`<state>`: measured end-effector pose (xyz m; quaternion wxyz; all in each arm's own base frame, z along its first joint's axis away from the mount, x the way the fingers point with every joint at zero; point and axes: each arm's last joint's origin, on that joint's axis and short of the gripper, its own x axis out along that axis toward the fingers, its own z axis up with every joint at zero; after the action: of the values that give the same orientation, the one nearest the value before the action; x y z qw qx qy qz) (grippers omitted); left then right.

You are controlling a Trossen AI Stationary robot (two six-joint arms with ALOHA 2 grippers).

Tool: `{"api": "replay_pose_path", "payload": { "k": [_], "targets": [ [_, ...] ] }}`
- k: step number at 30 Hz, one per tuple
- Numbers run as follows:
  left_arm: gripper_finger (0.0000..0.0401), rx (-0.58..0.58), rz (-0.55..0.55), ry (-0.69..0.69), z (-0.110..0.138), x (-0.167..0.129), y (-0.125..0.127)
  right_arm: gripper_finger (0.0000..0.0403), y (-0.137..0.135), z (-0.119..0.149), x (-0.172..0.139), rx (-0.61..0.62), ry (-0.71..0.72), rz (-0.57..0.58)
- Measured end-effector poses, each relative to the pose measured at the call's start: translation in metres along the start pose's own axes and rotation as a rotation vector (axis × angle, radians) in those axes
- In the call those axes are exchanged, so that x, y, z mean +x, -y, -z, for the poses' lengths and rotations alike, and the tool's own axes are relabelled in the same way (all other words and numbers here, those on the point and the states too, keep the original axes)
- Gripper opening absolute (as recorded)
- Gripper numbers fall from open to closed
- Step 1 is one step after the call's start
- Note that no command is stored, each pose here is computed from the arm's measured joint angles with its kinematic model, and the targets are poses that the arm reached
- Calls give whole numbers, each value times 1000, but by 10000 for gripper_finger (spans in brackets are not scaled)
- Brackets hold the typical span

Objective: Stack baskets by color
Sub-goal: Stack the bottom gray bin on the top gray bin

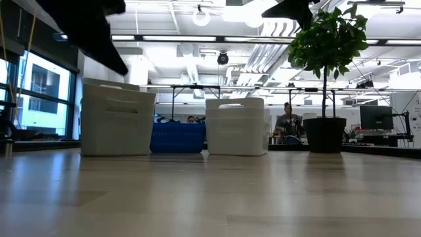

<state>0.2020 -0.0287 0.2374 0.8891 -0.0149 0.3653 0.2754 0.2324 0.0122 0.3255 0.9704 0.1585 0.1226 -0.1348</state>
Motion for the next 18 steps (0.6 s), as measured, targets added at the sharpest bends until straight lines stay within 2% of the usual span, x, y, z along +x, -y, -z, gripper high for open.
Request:
{"api": "replay_pose_path", "payload": {
  "k": [9,15,18],
  "targets": [
    [180,-8,-100,-102,2,27,-5,202,0,1,0,-2,-7,3],
    [187,-57,-52,-175,3,38,-7,202,0,1,0,-3,-7,3],
    [173,-97,-33,-193,3,39,-8,202,0,1,0,-3,-6,3]
  ]
}}
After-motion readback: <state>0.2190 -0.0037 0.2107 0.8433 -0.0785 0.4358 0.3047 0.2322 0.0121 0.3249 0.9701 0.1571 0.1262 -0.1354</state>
